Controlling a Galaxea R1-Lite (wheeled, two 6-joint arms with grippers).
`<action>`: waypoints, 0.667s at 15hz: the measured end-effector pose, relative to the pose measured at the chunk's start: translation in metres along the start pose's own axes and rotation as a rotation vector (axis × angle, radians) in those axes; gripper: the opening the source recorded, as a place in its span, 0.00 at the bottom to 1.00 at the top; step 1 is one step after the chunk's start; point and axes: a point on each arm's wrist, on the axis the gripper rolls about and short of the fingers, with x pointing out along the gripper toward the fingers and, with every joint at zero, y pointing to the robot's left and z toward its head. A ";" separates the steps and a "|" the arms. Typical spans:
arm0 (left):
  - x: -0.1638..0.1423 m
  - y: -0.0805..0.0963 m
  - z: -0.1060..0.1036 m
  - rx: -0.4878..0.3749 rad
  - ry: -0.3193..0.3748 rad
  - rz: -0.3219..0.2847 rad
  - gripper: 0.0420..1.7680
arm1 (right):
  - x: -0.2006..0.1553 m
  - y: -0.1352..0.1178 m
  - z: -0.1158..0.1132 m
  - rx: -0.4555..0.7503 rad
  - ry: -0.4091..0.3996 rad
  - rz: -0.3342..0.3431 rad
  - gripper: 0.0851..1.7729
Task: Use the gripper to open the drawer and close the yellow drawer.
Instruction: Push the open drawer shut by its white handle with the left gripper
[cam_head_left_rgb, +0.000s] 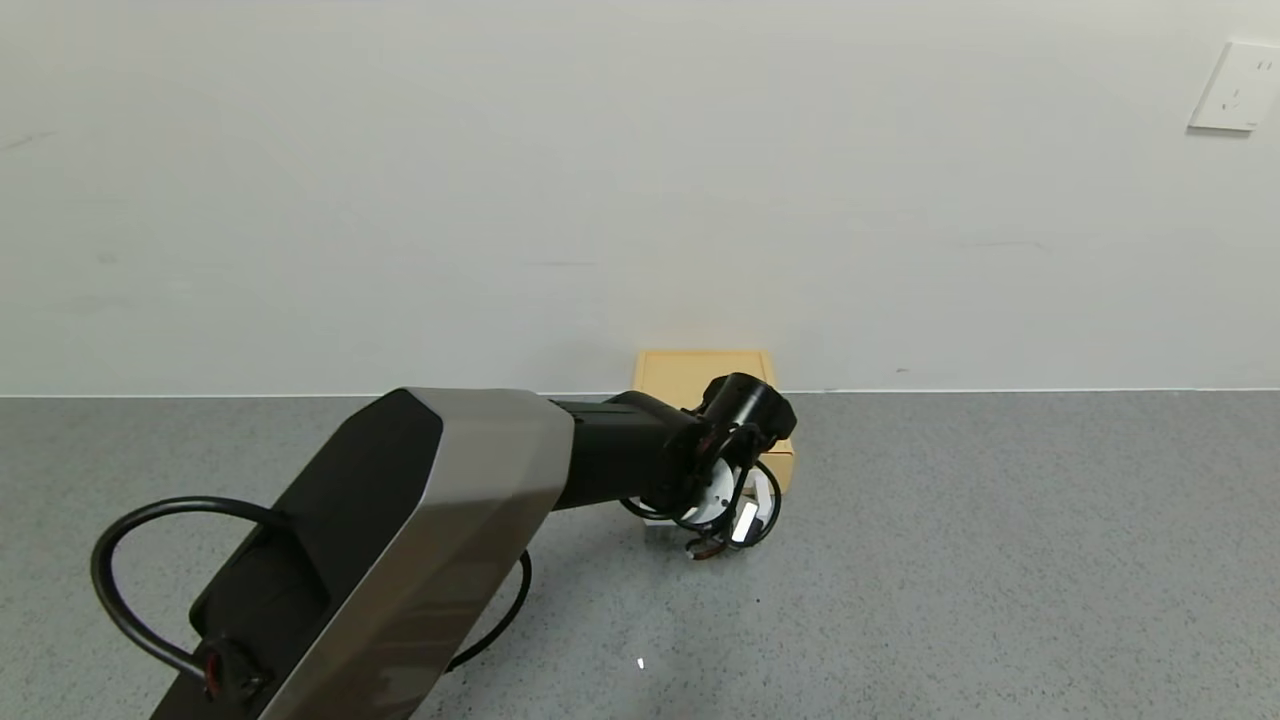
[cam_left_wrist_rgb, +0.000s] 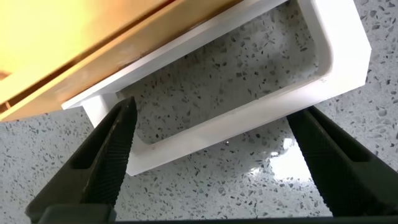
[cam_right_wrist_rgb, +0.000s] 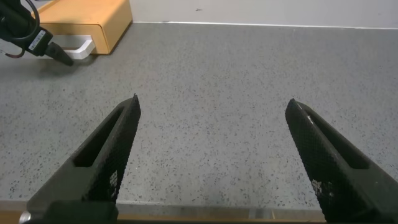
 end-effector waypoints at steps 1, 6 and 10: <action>0.000 0.001 0.001 -0.001 -0.002 0.001 0.97 | 0.000 0.000 0.000 0.000 0.000 0.000 0.96; 0.002 0.001 0.002 0.004 -0.012 0.003 0.97 | 0.000 0.000 0.000 0.000 0.000 0.000 0.96; 0.002 0.001 0.002 0.005 -0.015 0.014 0.97 | 0.000 0.000 0.000 0.000 -0.001 0.000 0.96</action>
